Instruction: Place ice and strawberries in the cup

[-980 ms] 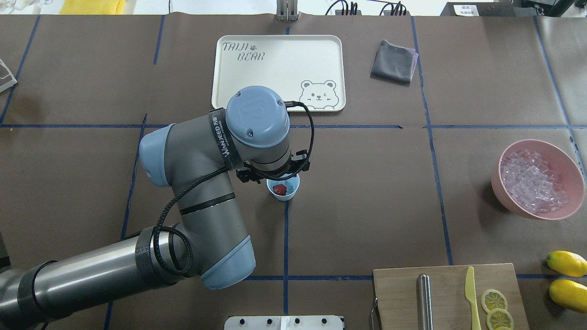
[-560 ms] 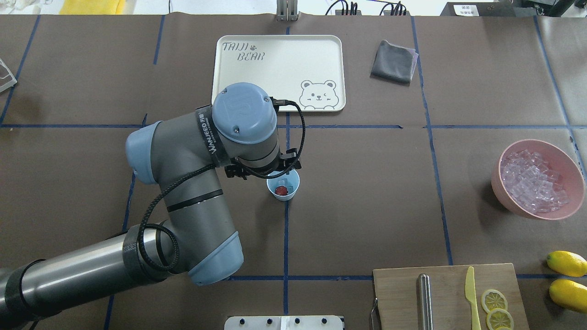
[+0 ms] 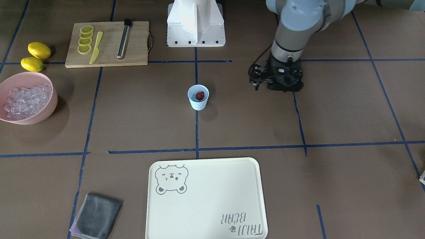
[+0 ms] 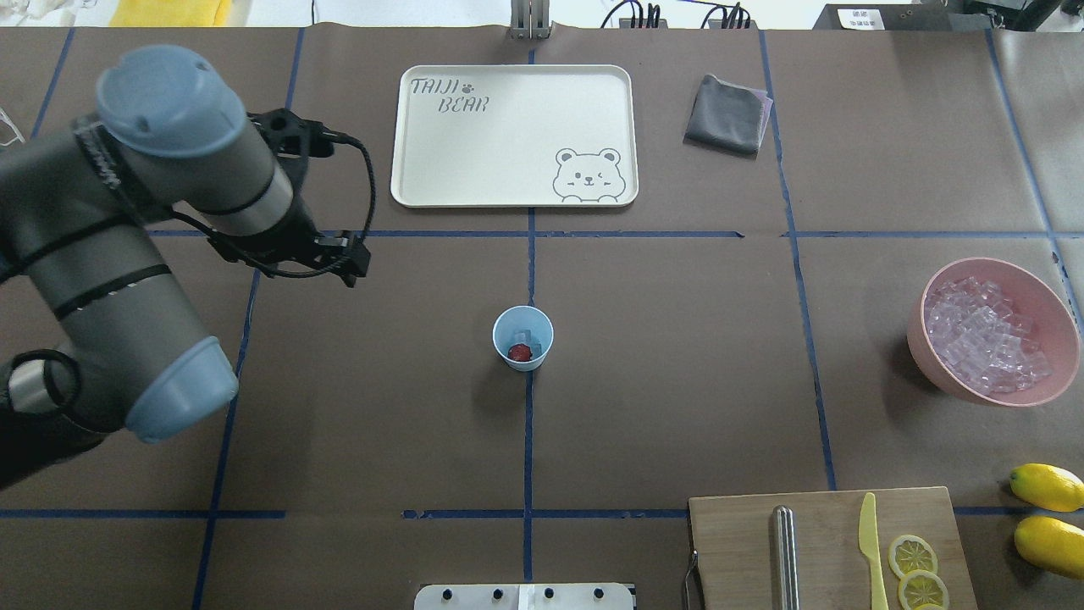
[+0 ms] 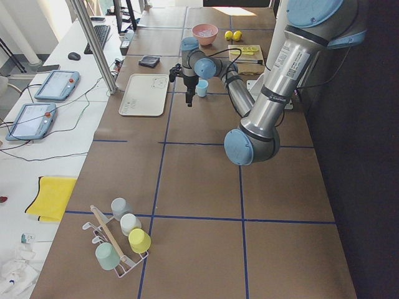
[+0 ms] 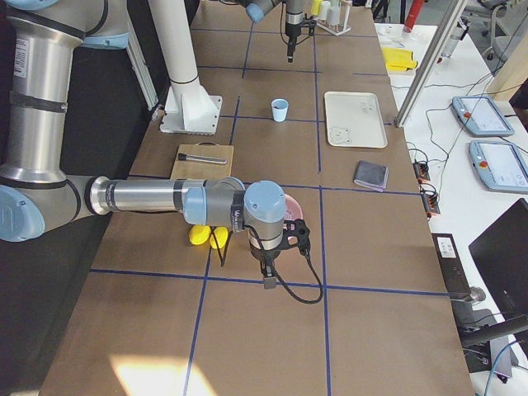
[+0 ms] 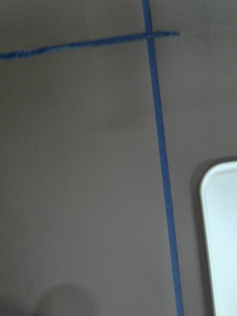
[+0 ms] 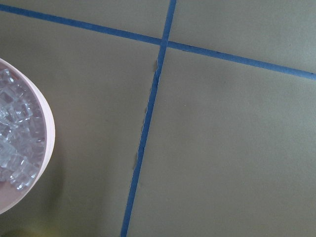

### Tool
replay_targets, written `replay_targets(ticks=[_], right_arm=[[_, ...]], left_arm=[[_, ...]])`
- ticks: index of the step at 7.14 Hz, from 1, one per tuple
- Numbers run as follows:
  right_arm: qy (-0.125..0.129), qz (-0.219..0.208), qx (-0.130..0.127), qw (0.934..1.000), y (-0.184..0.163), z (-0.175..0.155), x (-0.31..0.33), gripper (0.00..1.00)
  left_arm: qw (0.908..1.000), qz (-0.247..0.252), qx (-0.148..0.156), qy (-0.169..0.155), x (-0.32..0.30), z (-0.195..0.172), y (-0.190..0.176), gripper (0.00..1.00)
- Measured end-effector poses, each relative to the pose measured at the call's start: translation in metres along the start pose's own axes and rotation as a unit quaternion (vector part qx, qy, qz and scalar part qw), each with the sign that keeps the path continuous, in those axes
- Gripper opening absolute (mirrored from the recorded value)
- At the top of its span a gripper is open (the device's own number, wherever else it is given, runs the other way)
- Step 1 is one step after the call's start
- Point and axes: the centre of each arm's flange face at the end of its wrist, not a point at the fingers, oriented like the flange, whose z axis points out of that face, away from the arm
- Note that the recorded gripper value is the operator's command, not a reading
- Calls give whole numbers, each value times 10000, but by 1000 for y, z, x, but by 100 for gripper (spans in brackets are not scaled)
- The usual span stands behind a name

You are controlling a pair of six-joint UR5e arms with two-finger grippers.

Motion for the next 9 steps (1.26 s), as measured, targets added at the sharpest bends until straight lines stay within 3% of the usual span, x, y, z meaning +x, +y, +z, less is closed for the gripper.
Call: replay_targets(ticks=[2,4,9], right_arm=[[2,0,0,10000,0,0,0,100],[2,-1,0,10000,0,0,0,100],[3,-5,3,10000,0,0,0,100]], left_arm=[[9988,409,-160,-216,-107,-32,-7,100],[9973,641,-284,-218,-225,-53,4,100],[9980,308,-544,-111,-461,-38,105,100]])
